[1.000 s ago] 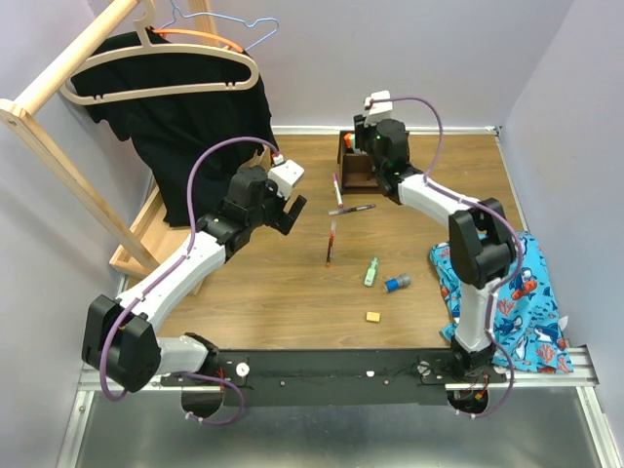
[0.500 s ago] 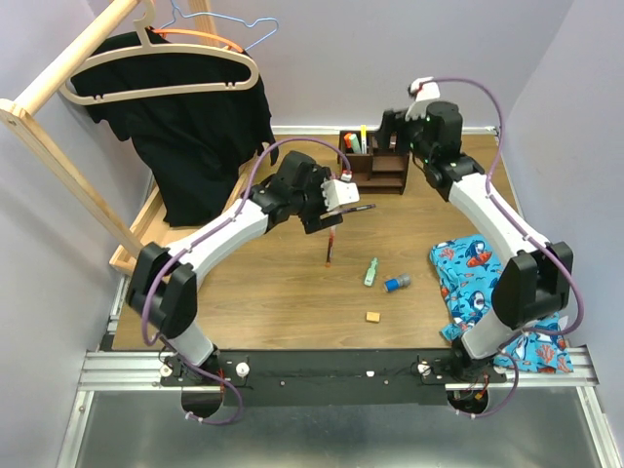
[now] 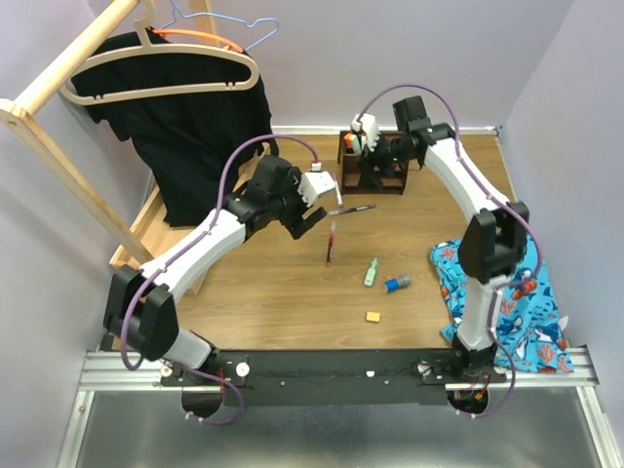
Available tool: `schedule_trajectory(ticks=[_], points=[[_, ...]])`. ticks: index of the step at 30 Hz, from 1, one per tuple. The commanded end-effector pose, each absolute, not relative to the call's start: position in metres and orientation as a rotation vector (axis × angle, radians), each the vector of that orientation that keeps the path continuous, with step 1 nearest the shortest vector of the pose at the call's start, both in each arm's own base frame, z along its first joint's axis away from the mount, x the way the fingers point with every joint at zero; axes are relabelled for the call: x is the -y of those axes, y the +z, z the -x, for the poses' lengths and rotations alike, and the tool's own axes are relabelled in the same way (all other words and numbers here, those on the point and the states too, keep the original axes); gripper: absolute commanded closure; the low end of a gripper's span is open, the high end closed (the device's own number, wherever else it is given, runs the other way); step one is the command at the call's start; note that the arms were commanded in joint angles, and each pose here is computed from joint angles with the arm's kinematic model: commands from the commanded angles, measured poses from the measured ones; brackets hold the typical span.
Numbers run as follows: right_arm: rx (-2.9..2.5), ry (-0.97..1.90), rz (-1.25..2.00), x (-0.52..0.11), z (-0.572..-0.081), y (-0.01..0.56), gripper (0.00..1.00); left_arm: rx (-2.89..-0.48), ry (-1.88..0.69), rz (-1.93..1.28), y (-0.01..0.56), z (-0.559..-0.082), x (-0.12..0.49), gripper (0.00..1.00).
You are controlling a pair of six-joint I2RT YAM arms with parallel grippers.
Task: Sort the stationery into containers
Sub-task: Pick up the pen from the center of the board.
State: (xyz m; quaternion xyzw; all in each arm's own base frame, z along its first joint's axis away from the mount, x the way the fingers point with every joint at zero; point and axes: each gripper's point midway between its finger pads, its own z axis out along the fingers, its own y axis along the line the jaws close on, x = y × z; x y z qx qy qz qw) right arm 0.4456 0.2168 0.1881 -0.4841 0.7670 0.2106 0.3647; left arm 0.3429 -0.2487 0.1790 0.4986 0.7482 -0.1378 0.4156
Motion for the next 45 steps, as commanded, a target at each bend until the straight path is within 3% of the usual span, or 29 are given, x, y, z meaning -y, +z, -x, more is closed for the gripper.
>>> schedule_trajectory(ticks=[1,3,5,7,9,11,18,30,45], points=[[-2.000,0.649,1.629,-0.236,-0.414,0.143,0.30,-2.040,-0.316,-0.933,0.179,-0.329,0.214,0.05],[-2.194,0.711,1.422,-0.257,-0.418,0.138,0.37,-2.088,-0.264,-0.812,0.179,-0.330,0.191,0.02],[-2.432,0.767,1.057,-0.270,-0.415,0.133,0.37,-2.148,-0.235,-0.665,0.179,-0.332,0.165,0.01],[-2.519,0.649,0.859,-0.275,-0.407,0.134,0.26,-2.181,-0.200,-0.570,0.179,-0.336,0.146,0.02],[-2.581,0.575,0.706,-0.290,-0.389,0.122,0.21,-2.184,-0.182,-0.475,0.184,-0.340,0.131,0.02],[-2.643,0.532,0.472,-0.293,-0.383,0.120,0.27,-2.161,-0.153,-0.435,0.188,-0.341,0.123,0.02],[-2.785,0.231,0.153,-0.272,-0.389,0.062,0.41,-2.101,-0.158,-0.417,0.203,-0.335,0.118,0.02],[-2.741,0.192,0.178,-0.306,-0.405,0.042,0.44,-2.044,-0.172,-0.437,0.204,-0.314,0.121,0.01],[-2.856,0.046,0.165,-0.290,-0.374,0.000,0.46,-2.037,-0.175,-0.435,0.206,-0.316,0.123,0.01]])
